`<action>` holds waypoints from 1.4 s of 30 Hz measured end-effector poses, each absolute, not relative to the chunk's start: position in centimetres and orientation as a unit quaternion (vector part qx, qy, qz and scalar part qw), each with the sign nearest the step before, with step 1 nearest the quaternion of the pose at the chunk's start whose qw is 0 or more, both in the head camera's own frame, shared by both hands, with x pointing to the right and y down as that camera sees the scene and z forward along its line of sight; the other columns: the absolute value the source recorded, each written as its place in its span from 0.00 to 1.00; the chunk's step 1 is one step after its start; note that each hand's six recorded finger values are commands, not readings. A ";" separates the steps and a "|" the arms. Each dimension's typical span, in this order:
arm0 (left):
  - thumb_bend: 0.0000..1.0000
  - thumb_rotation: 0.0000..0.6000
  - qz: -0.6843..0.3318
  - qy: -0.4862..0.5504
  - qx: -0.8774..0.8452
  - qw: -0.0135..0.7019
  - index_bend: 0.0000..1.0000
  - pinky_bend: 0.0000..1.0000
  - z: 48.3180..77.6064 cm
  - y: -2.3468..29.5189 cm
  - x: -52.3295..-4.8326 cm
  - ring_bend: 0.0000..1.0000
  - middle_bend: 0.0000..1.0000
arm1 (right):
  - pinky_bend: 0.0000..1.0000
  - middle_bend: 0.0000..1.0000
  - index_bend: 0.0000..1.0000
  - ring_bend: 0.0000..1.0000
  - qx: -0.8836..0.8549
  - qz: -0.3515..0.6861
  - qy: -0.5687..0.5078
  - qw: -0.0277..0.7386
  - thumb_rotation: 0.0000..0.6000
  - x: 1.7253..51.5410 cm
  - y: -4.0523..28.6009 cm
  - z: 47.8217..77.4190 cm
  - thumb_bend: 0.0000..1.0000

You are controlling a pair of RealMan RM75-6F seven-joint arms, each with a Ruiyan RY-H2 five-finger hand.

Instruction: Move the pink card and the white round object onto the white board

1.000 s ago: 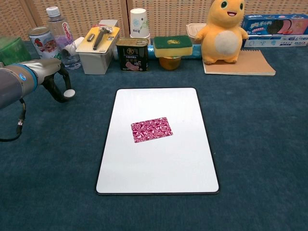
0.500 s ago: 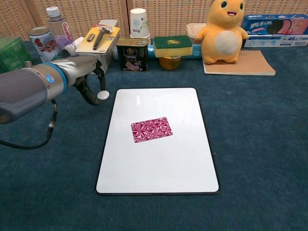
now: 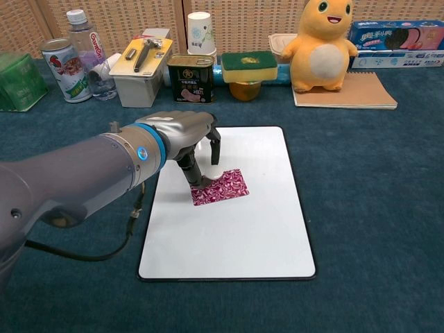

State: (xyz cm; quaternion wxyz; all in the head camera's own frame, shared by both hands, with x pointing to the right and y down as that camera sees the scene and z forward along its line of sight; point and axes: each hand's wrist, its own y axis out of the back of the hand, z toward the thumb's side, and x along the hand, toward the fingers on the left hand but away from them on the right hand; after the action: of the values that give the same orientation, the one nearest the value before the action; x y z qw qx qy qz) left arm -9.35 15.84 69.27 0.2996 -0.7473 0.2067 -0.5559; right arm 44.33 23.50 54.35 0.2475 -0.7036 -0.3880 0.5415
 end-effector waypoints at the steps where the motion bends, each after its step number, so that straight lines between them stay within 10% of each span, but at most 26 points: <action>1: 0.29 1.00 -0.554 0.206 -0.749 0.300 0.46 0.09 69.2 16.0 -9.1 0.00 0.00 | 0.00 0.00 0.01 0.00 -0.704 0.541 -0.388 0.247 1.00 44.3 23.5 54.4 0.00; 24: 0.22 1.00 -0.569 0.186 -0.737 0.315 0.45 0.09 69.4 16.6 -9.1 0.00 0.00 | 0.00 0.00 0.01 0.00 -0.702 0.541 -0.391 0.248 1.00 44.5 23.5 54.2 0.00; 42: 0.12 1.00 -0.551 0.234 -0.726 0.338 0.00 0.09 66.3 14.5 -11.5 0.00 0.00 | 0.00 0.00 0.01 0.00 -0.704 0.538 -0.391 0.248 1.00 44.4 23.5 54.1 0.00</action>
State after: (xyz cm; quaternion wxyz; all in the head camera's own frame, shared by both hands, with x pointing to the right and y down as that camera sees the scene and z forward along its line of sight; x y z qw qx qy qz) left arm -11.48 14.46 66.28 0.3380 -0.7262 0.2343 -0.5509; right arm 44.45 23.49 54.13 0.2484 -0.7041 -0.3907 0.5385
